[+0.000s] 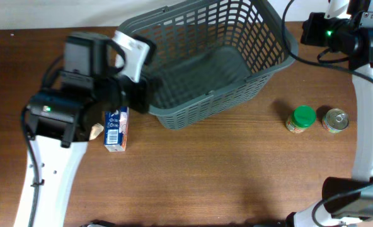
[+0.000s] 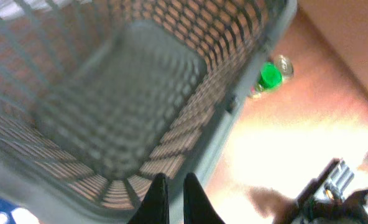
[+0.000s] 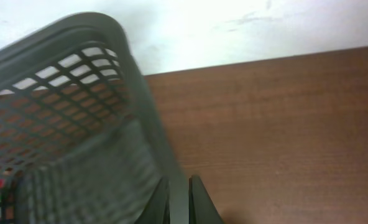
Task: Pack container
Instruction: 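Grasp the grey basket rim with left and right grippers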
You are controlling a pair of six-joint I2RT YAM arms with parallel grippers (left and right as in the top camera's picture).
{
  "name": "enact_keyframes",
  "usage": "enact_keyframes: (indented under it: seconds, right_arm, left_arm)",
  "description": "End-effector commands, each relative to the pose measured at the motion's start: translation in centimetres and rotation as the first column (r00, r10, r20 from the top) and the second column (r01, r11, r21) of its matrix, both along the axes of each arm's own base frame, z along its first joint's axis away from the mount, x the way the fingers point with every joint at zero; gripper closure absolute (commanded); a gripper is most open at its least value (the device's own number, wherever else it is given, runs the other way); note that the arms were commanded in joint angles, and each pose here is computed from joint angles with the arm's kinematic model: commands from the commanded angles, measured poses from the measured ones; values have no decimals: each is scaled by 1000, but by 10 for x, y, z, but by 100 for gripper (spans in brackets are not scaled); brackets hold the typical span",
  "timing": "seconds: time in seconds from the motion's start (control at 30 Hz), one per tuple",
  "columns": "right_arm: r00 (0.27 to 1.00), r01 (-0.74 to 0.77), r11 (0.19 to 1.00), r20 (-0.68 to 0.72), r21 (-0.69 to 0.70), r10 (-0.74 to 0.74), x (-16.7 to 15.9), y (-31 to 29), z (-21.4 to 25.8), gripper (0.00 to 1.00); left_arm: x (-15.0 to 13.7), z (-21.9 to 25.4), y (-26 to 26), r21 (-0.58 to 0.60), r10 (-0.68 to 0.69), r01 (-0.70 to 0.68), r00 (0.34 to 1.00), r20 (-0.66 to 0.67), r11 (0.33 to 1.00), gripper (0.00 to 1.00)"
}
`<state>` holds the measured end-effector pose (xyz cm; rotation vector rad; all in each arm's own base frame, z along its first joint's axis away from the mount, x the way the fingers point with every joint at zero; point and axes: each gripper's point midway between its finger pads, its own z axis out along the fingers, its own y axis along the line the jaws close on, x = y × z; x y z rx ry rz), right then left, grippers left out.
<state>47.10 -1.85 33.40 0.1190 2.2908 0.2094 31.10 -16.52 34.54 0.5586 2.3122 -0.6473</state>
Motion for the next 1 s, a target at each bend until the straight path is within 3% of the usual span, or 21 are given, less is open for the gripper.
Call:
enact_keyframes:
  seconds: [0.0,0.13,0.27,0.37,0.7,0.97]
  right_arm:
    - [999,38,999,27,-16,-38,4,-18,7,96]
    - [997,64,998,43,-9,-63,9,-28,7,96]
    - [994,73,997,83,-3,-72,21,-31,12,96]
    - [998,5,995,57,102,-11,27,-12,0,96]
    - [1000,-26,980,-7,198,28,47,-1,-36,96]
    - [993,-114,958,19,264,113,46,19,-29,96]
  left_arm:
    - [-30,-9,-13,93,-84,86,996,-25,992,98]
    - [-64,-27,-25,179,-161,180,980,-112,967,98]
    - [-73,-34,-29,263,-182,203,978,-104,943,98]
    - [-75,-37,-25,308,-173,196,980,-101,931,98]
    - [-89,-47,-17,331,-171,221,970,-174,918,98]
    - [-103,-58,-22,348,-202,275,952,-231,896,98]
